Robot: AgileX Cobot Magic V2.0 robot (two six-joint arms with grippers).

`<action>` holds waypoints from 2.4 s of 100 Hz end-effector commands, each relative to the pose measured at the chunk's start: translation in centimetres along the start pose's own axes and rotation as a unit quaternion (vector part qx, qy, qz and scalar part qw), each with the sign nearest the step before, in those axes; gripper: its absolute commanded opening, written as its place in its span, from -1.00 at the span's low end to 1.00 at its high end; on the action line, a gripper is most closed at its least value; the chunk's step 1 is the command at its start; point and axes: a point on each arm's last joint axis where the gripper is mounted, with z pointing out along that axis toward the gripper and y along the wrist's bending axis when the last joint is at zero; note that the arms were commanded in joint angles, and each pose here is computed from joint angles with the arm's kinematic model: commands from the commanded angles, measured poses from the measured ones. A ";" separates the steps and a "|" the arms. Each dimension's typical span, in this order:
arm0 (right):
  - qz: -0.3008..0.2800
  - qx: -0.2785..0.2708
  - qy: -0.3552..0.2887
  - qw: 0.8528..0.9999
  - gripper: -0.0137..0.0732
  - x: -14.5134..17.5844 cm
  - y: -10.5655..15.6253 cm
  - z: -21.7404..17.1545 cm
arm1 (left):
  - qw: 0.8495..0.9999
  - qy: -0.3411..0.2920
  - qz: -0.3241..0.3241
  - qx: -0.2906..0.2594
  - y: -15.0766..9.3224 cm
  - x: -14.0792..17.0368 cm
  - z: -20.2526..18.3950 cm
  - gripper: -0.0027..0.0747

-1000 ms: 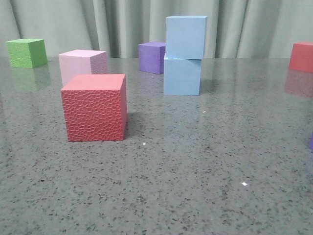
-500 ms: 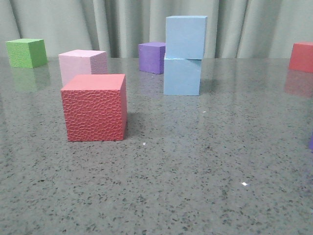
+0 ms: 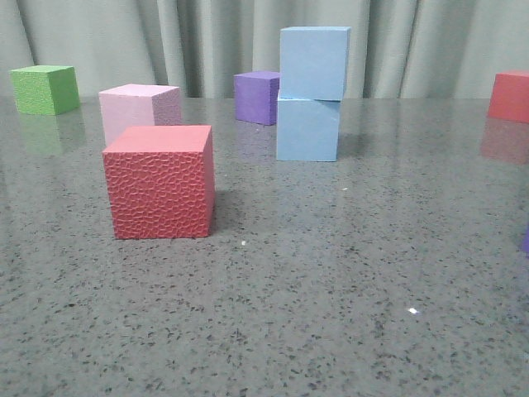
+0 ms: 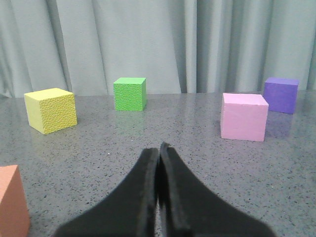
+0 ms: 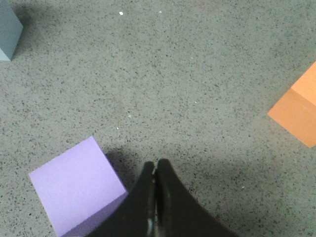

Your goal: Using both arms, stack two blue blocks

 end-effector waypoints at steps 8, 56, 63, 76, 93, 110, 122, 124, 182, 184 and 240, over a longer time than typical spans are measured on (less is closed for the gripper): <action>-0.024 -0.024 -0.104 0.994 -0.97 0.4 -0.1 -1.0 | 1.000 -0.012 0.000 0.006 -0.1 0.8 0.1 -0.98; -0.058 -0.067 -0.223 0.971 -0.97 8.2 -1.2 -1.8 | 1.000 -0.012 0.000 0.006 -0.1 0.8 0.1 -0.98; -0.072 -0.079 -0.231 0.967 -0.97 9.3 -1.1 -1.5 | 1.000 -0.012 0.000 0.006 -0.1 0.8 0.1 -0.98; -0.083 -0.081 -0.262 0.958 -0.97 10.8 -1.1 -1.1 | 1.000 -0.012 0.000 0.006 -0.1 0.8 0.1 -0.98; -0.048 -0.055 -0.294 0.953 -0.97 12.0 -1.3 -0.1 | 1.000 -0.012 0.000 0.006 -0.1 0.8 0.1 -0.98; -0.029 -0.039 -0.321 0.946 -0.97 12.2 -1.4 0.9 | 1.000 -0.012 0.000 0.006 -0.1 0.8 0.1 -0.98; -0.028 -0.038 -0.343 0.938 -0.97 12.2 -1.5 1.2 | 1.000 -0.012 0.000 0.006 -0.1 0.8 0.1 -0.98; -0.027 -0.038 -0.346 0.937 -0.97 12.2 -1.5 1.3 | 1.000 -0.012 0.000 0.006 -0.1 0.8 0.1 -0.98; 0.000 -0.044 -0.379 0.924 -0.97 14.0 -1.7 4.1 | 1.000 -0.012 0.000 0.006 -0.1 0.8 0.1 -0.98; 0.000 -0.044 -0.379 0.924 -0.97 14.0 -1.7 4.1 | 1.000 -0.012 0.000 0.006 -0.1 0.8 0.1 -0.98; 0.000 -0.044 -0.382 0.923 -0.97 14.0 -1.7 4.0 | 1.000 -0.012 0.000 0.006 -0.1 0.8 0.1 -0.98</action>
